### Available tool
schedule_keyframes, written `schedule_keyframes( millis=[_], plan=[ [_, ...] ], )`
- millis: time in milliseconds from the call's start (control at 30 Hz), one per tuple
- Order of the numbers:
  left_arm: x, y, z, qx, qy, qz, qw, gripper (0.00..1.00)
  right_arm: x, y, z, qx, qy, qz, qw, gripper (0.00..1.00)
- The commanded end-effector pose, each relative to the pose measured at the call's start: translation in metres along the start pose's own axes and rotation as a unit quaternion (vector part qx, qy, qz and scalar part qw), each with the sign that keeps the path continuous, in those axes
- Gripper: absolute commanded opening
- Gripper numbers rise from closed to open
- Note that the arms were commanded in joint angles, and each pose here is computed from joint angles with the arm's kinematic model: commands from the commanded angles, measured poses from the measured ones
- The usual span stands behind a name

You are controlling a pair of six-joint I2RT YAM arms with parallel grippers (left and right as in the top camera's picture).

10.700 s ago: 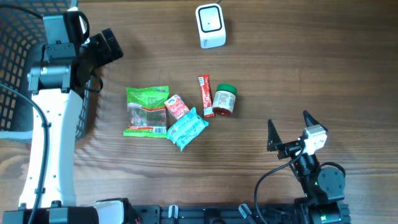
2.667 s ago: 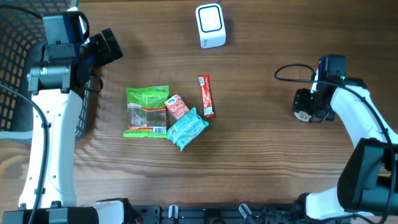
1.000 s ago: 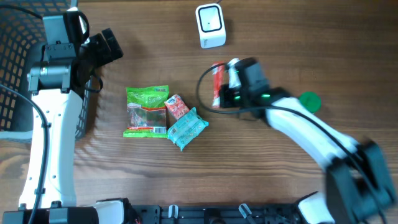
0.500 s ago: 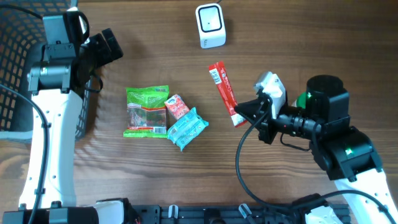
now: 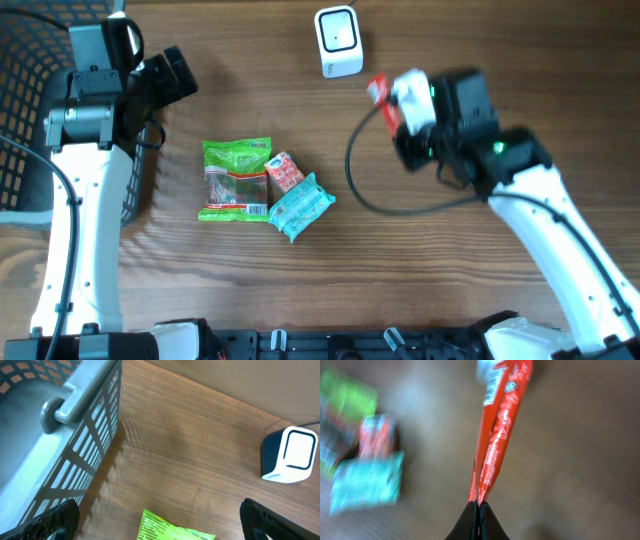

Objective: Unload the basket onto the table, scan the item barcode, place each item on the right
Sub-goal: 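Hold the red stick under the white scanner with the right gripper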

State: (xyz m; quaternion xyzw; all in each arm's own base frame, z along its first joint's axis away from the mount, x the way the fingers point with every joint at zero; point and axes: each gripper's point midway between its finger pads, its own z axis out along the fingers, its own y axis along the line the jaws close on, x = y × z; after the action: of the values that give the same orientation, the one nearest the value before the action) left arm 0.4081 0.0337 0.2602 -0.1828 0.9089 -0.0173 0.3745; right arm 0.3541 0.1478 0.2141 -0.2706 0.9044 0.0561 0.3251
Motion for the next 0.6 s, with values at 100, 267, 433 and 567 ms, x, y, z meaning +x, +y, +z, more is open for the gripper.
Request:
schedule_keyframes(
  millis=[100, 267, 433, 567],
  plan=[
    [-0.005, 0.001, -0.005, 0.000, -0.009, 0.002, 1.000, 1.00, -0.063, -0.050, 0.000, 0.219, 0.062, -0.149, 0.962, 0.04],
    [-0.005, 0.001, -0.005, 0.000, -0.009, 0.002, 1.000, 1.00, -0.086, -0.028, 0.054, 0.335, 0.124, -0.344, 0.868, 0.04],
    [-0.005, 0.001, -0.005, 0.000, -0.009, 0.003, 1.000, 1.00, -0.118, -0.036, 0.130, 0.429, 0.128, -0.425, 0.787, 0.04],
    [-0.005, 0.001, -0.005, 0.000, -0.009, 0.003, 1.000, 1.00, -0.136, -0.045, 0.160, 0.460, 0.109, -0.461, 0.751, 0.04]
  ],
)
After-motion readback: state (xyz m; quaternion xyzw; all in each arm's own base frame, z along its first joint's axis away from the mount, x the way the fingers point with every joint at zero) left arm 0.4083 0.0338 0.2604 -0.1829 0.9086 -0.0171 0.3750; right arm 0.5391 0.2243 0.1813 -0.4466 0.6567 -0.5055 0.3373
